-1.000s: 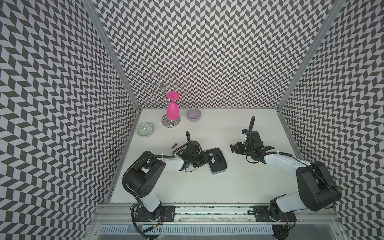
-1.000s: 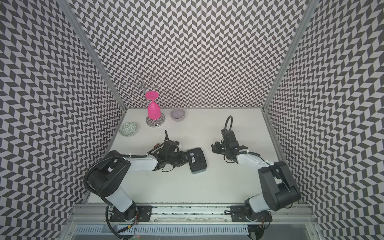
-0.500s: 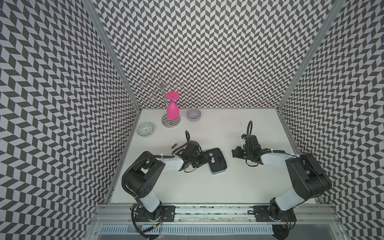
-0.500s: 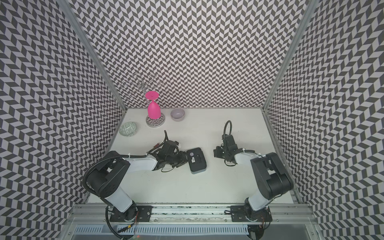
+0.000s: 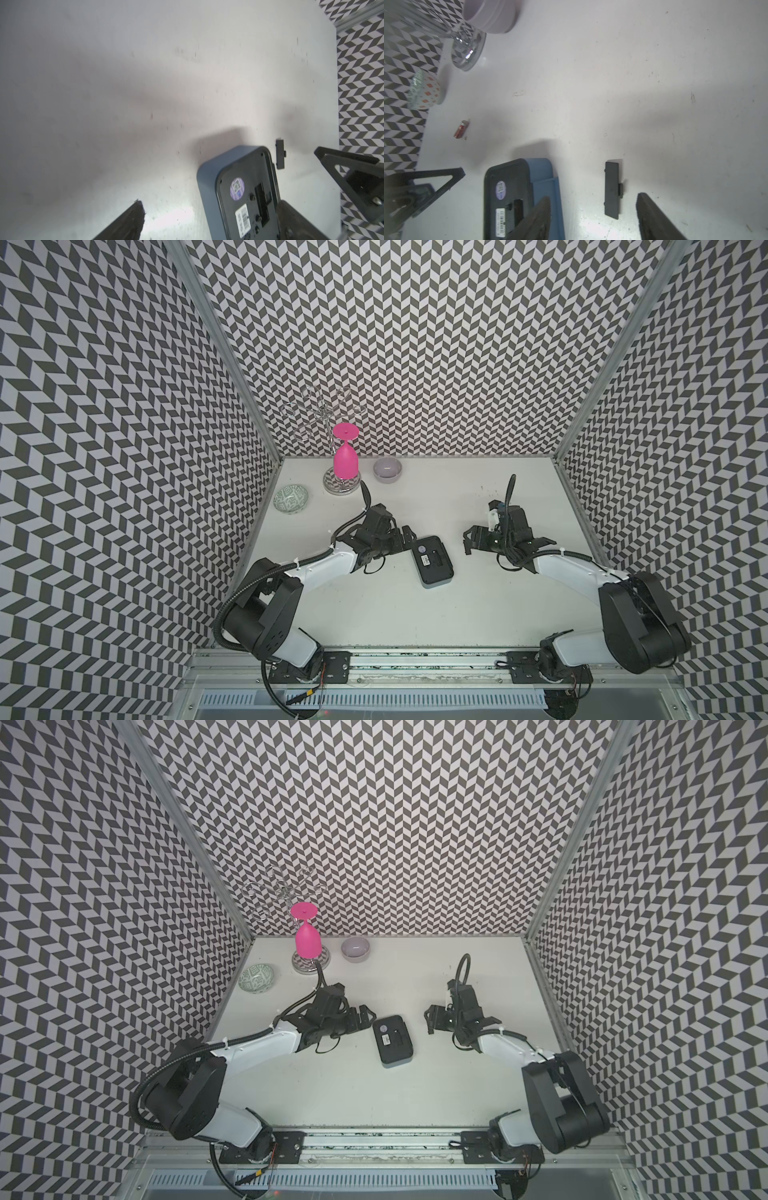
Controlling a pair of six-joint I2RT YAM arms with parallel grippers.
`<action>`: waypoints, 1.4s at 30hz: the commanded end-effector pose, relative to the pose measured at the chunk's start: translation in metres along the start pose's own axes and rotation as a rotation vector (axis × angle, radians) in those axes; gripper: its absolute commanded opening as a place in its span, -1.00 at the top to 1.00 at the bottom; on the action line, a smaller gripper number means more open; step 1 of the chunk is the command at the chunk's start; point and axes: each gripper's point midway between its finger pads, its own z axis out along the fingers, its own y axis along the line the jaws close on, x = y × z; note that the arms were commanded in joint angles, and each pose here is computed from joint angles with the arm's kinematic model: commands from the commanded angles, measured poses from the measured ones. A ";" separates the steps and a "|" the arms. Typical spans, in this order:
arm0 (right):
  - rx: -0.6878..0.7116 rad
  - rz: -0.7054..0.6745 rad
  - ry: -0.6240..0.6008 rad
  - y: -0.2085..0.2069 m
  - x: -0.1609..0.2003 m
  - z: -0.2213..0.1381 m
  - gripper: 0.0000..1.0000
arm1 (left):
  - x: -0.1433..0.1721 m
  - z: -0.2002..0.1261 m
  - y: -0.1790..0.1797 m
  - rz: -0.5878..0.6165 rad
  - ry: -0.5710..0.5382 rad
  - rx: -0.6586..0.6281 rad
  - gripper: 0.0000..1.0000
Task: Insert the battery into the alarm
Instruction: Place the cover at the center of the board, then pick up the battery at the center of the board.
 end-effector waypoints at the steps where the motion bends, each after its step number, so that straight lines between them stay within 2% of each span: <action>1: -0.106 -0.050 -0.047 0.022 -0.012 -0.011 -0.51 | -0.039 -0.017 0.021 0.154 -0.105 -0.157 -0.99; 4: -0.200 -0.067 -0.071 0.040 -0.015 -0.019 -0.68 | -0.071 -0.025 0.037 0.234 -0.165 -0.283 -0.99; 7: -0.278 -0.080 -0.085 0.056 -0.015 -0.025 -0.74 | -0.091 -0.026 0.051 0.322 -0.156 -0.354 -0.99; 12: -0.347 -0.121 -0.077 0.076 -0.010 -0.033 -0.74 | -0.110 -0.021 0.091 0.470 -0.033 -0.560 -0.98; 15: -0.384 -0.145 -0.074 0.087 -0.005 -0.037 -0.74 | -0.115 -0.018 0.125 0.516 0.056 -0.679 -0.99; 19: -0.426 -0.164 -0.063 0.100 0.002 -0.039 -0.73 | -0.115 -0.008 0.158 0.537 0.169 -0.755 -0.96; 24: -0.444 -0.169 -0.062 0.105 0.002 -0.039 -0.72 | -0.102 0.010 0.182 0.563 0.301 -0.790 -0.77; 27: -0.434 -0.168 -0.061 0.103 0.003 -0.038 -0.72 | -0.089 0.020 0.182 0.556 0.370 -0.722 -0.72; 35: -0.409 -0.166 -0.062 0.099 0.001 -0.035 -0.71 | -0.064 0.019 0.190 0.545 0.474 -0.681 -0.61; 39: -0.410 -0.163 -0.056 0.099 0.002 -0.032 -0.70 | -0.057 0.010 0.184 0.529 0.465 -0.622 -0.60; 42: -0.411 -0.159 -0.046 0.099 0.003 -0.031 -0.70 | -0.049 0.006 0.193 0.505 0.489 -0.613 -0.48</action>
